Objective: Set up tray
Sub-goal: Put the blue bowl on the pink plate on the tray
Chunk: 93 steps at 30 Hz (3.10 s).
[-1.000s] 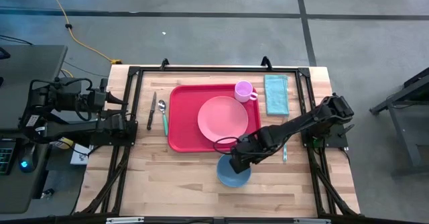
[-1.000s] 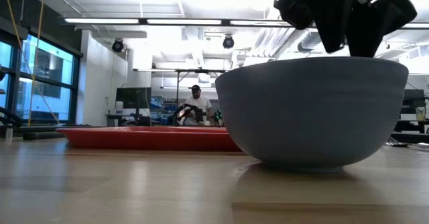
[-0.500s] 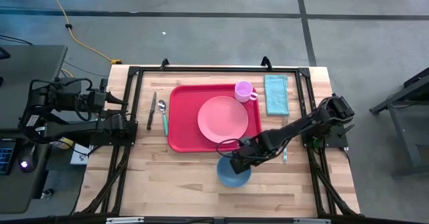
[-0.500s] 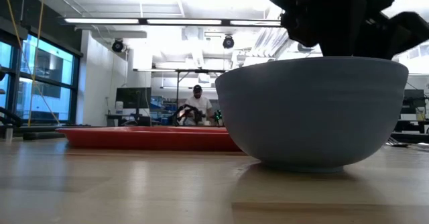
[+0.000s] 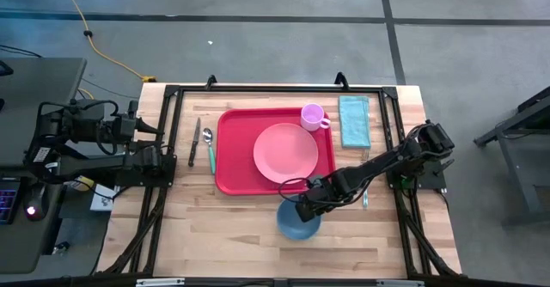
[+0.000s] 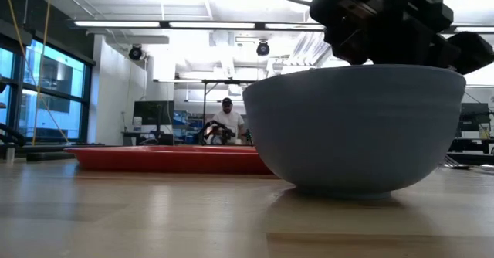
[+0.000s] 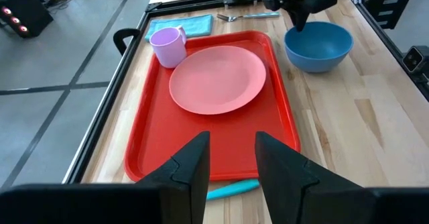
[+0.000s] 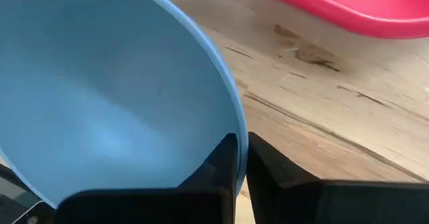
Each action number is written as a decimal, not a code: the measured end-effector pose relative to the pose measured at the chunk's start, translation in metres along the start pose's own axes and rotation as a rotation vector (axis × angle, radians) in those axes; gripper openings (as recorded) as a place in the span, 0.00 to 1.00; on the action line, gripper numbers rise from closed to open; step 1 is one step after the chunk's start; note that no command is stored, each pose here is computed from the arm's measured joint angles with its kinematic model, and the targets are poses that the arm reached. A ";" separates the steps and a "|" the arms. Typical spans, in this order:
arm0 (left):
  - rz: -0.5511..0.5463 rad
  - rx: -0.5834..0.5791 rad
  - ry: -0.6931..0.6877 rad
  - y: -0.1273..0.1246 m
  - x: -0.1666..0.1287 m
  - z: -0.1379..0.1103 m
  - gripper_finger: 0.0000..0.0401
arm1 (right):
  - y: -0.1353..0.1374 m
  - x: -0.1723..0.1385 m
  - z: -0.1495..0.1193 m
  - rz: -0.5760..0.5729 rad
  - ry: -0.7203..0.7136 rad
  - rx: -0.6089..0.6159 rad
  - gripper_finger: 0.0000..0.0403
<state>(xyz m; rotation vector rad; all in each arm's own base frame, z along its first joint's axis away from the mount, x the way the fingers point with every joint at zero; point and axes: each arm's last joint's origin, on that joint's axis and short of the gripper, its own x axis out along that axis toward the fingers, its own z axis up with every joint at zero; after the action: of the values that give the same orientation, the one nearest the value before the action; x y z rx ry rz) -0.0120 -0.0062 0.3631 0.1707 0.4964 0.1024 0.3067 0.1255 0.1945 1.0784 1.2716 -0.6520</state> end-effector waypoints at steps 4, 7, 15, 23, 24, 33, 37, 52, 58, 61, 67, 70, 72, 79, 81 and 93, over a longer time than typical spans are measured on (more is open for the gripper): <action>0.000 0.000 0.000 0.000 0.000 0.000 0.38 | -0.001 0.000 0.000 -0.005 0.013 -0.004 0.01; 0.000 0.000 0.000 0.000 0.000 0.000 0.38 | 0.001 -0.002 0.000 0.016 0.017 -0.016 0.01; 0.001 0.000 0.000 0.000 0.000 0.000 0.38 | 0.004 -0.027 0.000 0.133 -0.039 -0.036 0.00; 0.001 -0.001 0.000 0.000 0.000 0.000 0.38 | -0.005 -0.072 0.009 0.245 -0.211 -0.051 0.00; 0.001 -0.001 0.000 0.000 0.000 0.000 0.38 | -0.006 -0.079 0.012 0.263 -0.246 -0.056 0.00; 0.002 -0.001 0.000 0.000 0.000 0.000 0.38 | -0.025 -0.135 0.049 0.394 -0.506 -0.087 0.00; 0.002 -0.001 0.000 0.000 0.000 0.000 0.38 | -0.036 -0.159 0.066 0.439 -0.605 -0.110 0.00; 0.002 -0.012 -0.001 0.000 0.000 0.000 0.38 | -0.057 -0.253 0.114 0.230 -0.600 -0.141 0.00; 0.005 -0.017 0.000 0.000 0.000 0.000 0.38 | -0.049 -0.261 0.146 0.136 -0.504 -0.152 0.00; 0.005 -0.036 0.000 0.000 0.000 0.000 0.38 | -0.046 -0.254 0.164 0.069 -0.420 -0.141 0.00; 0.005 -0.038 0.000 0.000 0.000 0.000 0.38 | -0.031 -0.220 0.197 0.027 -0.267 -0.186 0.00; 0.005 -0.038 0.000 0.000 0.000 0.000 0.38 | -0.025 -0.200 0.208 -0.004 -0.205 -0.205 0.00; 0.005 -0.038 0.000 0.000 0.000 0.000 0.38 | -0.022 -0.187 0.214 -0.024 -0.167 -0.214 0.00; 0.005 -0.050 0.000 0.000 0.000 0.000 0.38 | -0.016 -0.158 0.229 -0.069 -0.105 -0.244 0.00; 0.005 -0.053 -0.001 0.000 0.000 0.000 0.38 | -0.015 -0.152 0.233 -0.079 -0.089 -0.253 0.00; 0.005 -0.053 0.000 0.000 0.000 0.000 0.38 | -0.015 -0.113 0.254 -0.127 -0.001 -0.281 0.00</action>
<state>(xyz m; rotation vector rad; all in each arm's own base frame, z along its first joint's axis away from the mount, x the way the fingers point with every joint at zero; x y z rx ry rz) -0.0120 -0.0061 0.3633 0.1203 0.4923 0.1200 0.3766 -0.1284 0.2851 0.7708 1.3924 -0.5486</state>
